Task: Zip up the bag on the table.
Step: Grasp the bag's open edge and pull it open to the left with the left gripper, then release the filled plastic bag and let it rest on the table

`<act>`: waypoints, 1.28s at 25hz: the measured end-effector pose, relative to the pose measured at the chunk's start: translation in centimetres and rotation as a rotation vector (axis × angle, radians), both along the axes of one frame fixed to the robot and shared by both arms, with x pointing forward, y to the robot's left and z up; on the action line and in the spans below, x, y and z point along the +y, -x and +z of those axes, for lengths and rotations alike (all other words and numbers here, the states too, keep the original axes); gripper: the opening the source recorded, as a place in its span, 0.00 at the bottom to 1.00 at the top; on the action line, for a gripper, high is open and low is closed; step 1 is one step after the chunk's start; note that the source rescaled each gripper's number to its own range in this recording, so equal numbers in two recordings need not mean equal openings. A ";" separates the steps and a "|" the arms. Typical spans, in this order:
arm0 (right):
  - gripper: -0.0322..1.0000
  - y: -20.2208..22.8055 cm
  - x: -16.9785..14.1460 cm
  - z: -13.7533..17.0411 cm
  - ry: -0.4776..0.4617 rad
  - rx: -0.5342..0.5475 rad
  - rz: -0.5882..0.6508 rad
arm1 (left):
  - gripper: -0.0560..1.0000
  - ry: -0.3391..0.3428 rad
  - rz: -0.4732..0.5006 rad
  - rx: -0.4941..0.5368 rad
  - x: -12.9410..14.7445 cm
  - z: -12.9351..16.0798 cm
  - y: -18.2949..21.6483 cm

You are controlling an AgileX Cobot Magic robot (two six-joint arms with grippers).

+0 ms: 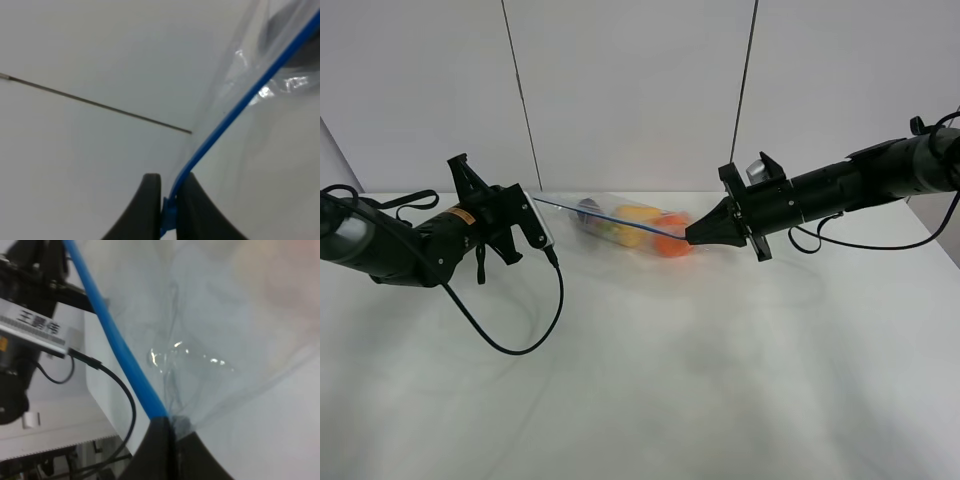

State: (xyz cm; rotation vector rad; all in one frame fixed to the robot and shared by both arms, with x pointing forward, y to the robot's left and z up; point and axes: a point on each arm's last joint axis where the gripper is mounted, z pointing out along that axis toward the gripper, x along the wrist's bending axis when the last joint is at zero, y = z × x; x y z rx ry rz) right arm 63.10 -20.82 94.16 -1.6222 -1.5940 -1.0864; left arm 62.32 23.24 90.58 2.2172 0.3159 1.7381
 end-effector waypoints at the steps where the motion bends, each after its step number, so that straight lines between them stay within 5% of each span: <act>1: 0.03 0.0 0.1 0.0 -0.003 0.000 0.000 | 0.05 -0.005 -0.001 0.000 0.2 0.0 0.0; 6: 0.03 0.0 0.1 0.0 -0.003 0.000 0.001 | 0.05 -0.015 -0.013 -0.001 0.5 0.0 0.0; 11: 0.03 0.2 0.0 -0.2 0.022 0.000 0.023 | 0.13 0.049 -0.009 -0.001 0.7 0.0 0.0; 18: 0.03 0.2 -0.1 -0.2 0.031 0.000 0.030 | 0.80 0.126 0.073 -0.009 3.1 0.1 -0.3; 22: 0.03 0.2 -0.1 -0.3 0.033 0.000 0.032 | 0.90 0.188 0.155 -0.018 5.7 0.1 -0.5; 25: 0.03 0.2 -0.1 -0.3 0.033 0.000 0.032 | 0.91 0.299 0.199 -0.052 6.7 0.5 -0.6; 32: 0.03 0.2 -0.1 -0.3 0.033 0.000 0.032 | 0.91 0.722 0.251 -0.109 6.8 1.1 -0.7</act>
